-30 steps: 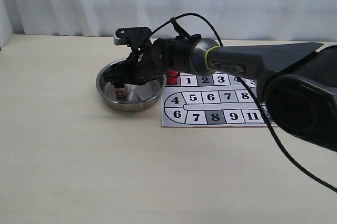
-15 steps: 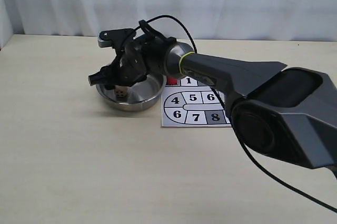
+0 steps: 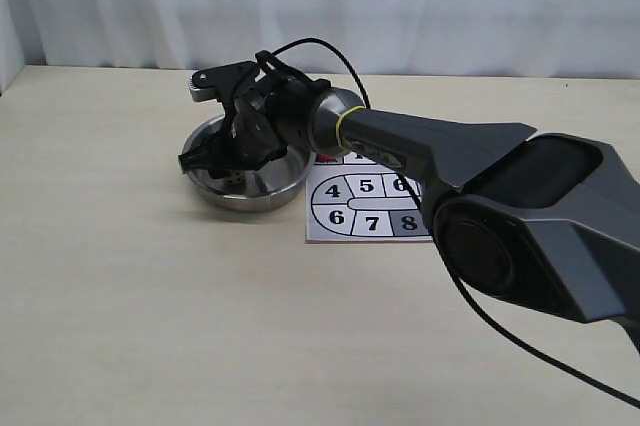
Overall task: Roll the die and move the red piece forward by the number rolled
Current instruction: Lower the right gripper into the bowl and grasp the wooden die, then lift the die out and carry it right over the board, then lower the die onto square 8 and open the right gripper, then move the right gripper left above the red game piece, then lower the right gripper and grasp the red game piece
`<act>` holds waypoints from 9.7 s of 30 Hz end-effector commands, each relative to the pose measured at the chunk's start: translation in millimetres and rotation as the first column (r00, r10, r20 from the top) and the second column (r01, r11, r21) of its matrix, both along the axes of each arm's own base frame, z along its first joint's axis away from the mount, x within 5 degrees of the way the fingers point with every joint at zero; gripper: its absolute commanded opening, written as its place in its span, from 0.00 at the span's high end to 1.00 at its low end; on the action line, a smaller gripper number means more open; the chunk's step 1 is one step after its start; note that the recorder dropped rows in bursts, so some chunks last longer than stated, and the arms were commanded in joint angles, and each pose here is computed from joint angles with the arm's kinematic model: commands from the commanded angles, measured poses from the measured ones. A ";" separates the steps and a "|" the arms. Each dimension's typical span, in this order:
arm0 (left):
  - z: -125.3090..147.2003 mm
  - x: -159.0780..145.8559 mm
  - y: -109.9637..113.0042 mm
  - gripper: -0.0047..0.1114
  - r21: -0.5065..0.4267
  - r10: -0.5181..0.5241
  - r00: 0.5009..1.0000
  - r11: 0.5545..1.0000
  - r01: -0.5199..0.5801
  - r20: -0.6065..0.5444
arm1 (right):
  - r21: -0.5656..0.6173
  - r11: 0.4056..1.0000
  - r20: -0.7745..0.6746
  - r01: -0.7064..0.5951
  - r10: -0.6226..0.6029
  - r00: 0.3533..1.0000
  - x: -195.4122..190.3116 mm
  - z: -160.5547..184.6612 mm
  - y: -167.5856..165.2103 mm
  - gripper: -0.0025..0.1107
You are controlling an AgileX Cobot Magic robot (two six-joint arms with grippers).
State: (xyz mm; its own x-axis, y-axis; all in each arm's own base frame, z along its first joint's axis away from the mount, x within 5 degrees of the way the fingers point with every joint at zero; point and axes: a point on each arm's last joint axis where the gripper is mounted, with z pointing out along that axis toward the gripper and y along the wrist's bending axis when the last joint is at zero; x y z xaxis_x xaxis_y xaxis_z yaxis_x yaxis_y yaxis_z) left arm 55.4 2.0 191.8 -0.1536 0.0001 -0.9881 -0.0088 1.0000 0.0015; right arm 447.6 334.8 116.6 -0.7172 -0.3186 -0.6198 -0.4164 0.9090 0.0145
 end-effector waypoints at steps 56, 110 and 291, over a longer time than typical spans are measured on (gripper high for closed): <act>0.5 0.2 -0.3 0.96 -0.007 -0.002 1.000 1.000 0.002 0.011 | -0.190 0.981 -0.101 -0.023 0.004 0.995 -75.8 105.1 -76.4 0.94; 0.5 0.2 -0.3 0.96 -0.007 -0.002 1.000 1.000 0.002 0.011 | 0.102 0.971 -0.137 0.216 -0.201 0.970 -65.1 33.8 -272.5 0.25; 0.6 0.2 -0.3 0.96 -0.007 -0.002 1.000 1.000 0.002 0.013 | 0.084 0.996 0.039 -0.038 0.035 0.999 47.6 20.0 -134.3 0.48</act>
State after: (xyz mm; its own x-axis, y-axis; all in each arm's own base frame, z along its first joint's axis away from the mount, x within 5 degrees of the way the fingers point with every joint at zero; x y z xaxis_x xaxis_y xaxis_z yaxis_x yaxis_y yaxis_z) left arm 55.4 2.0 191.8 -0.1536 0.0001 -0.9881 -0.0088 1.0000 0.0015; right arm 492.3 203.0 134.6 -0.6929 -0.2899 -0.6602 -0.4518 0.8881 0.0842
